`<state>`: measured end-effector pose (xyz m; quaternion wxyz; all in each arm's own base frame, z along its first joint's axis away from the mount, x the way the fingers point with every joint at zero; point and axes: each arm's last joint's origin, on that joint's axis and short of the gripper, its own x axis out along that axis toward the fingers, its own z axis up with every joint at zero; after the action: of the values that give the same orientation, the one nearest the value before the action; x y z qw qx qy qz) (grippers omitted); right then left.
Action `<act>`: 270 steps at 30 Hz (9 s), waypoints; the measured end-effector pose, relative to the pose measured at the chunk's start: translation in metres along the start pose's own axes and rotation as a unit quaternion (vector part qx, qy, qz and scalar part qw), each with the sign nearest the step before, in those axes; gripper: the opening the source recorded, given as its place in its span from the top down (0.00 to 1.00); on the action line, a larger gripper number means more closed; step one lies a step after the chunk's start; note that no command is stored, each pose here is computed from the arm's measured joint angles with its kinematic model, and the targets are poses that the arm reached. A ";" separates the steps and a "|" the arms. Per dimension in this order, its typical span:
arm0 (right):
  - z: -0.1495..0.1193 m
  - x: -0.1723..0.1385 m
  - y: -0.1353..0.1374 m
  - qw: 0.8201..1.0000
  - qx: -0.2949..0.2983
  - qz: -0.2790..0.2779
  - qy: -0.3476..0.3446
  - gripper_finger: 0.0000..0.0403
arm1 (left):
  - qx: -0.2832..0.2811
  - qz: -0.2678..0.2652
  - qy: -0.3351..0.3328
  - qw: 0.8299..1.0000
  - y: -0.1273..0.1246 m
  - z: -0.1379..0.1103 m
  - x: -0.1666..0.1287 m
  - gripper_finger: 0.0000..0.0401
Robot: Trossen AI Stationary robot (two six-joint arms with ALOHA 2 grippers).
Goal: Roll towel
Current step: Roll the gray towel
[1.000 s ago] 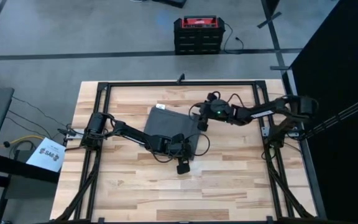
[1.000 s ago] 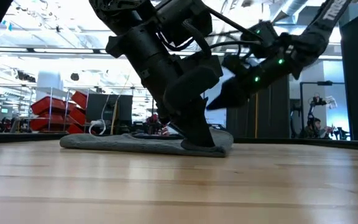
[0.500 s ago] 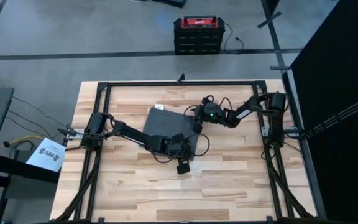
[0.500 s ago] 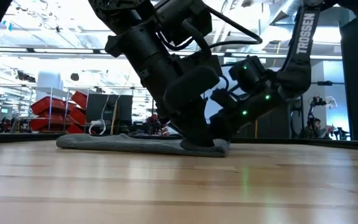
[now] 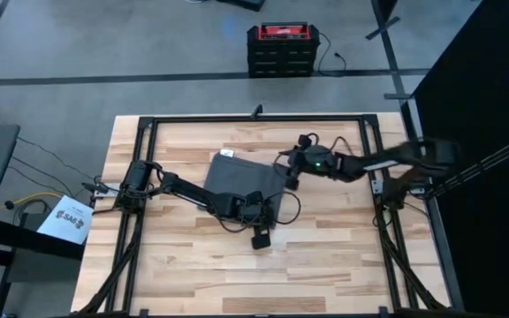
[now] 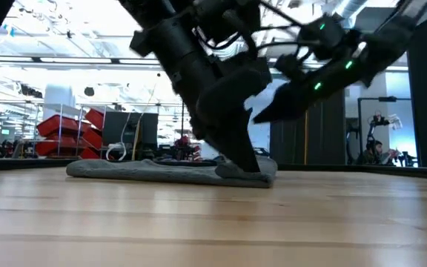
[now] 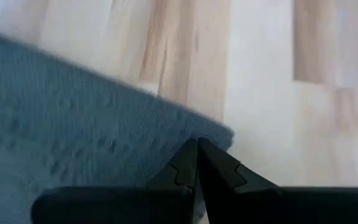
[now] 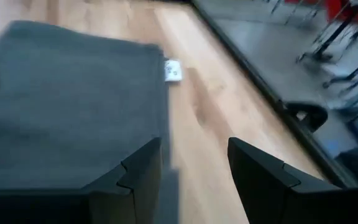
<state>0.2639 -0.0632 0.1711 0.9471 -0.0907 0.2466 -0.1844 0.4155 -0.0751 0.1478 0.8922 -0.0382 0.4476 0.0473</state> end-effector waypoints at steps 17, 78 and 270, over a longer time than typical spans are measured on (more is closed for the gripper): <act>-0.042 -0.030 0.074 0.975 -0.002 0.128 0.182 0.58 | 0.156 0.004 0.043 0.987 0.086 0.012 -0.017 1.00; -0.055 0.002 0.072 0.979 0.068 0.103 0.162 0.58 | 0.103 -0.037 -0.003 0.994 0.135 -0.020 0.031 0.30; 0.003 0.051 0.038 0.996 -0.005 0.090 0.024 0.58 | -0.061 0.090 -0.093 0.990 0.029 -0.059 -0.007 0.30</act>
<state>0.3187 -0.0481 0.1414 0.9532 -0.0681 0.2774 -0.0990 0.3608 -0.0528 0.1169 0.9180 -0.0479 0.3606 0.1583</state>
